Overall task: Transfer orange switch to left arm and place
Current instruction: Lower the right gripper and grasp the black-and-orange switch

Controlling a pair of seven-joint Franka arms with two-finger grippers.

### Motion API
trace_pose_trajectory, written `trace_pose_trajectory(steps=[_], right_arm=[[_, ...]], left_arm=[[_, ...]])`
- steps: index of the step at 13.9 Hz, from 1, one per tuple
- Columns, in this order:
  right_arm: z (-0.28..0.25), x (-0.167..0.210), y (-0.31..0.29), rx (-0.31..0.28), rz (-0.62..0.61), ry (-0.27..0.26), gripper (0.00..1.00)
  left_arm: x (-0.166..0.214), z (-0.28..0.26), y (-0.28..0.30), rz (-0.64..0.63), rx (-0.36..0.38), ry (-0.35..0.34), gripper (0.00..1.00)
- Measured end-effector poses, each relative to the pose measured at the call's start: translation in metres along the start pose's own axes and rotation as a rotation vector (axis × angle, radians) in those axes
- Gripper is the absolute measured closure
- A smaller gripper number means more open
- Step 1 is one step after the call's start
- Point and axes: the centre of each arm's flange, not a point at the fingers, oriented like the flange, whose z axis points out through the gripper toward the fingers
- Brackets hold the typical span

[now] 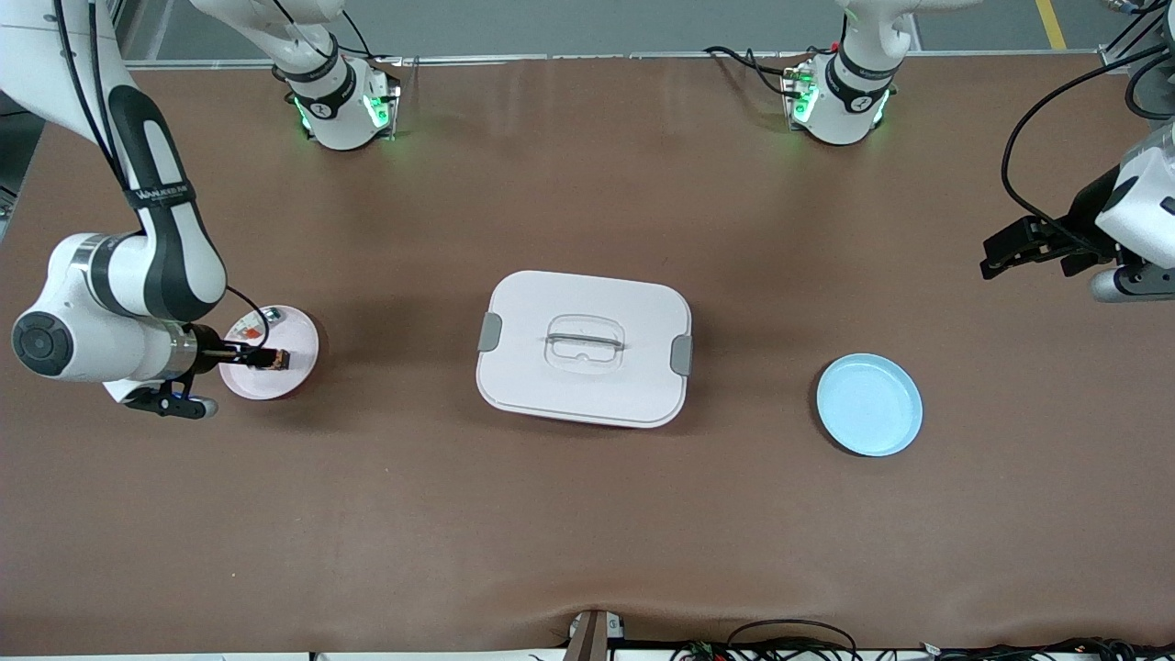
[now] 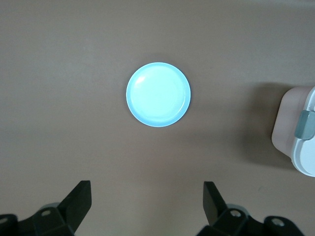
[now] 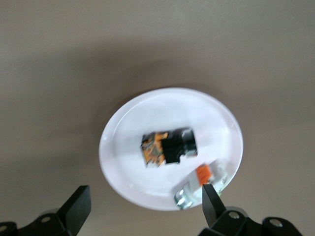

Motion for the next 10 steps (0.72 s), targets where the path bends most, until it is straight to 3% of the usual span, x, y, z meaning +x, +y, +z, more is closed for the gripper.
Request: trace_pose_trajectory(steps=[5,10], right_arm=[[0.015,0.007,0.003,-0.020,-0.009,0.012,0.00],[0.044,0.013,0.012,-0.020,0.002,-0.017,0.00]], left_arm=[[0.000,0.000,0.000,0.000,0.000,0.000,0.00],[0.000,0.000,0.000,0.001,0.000,0.000,0.00]])
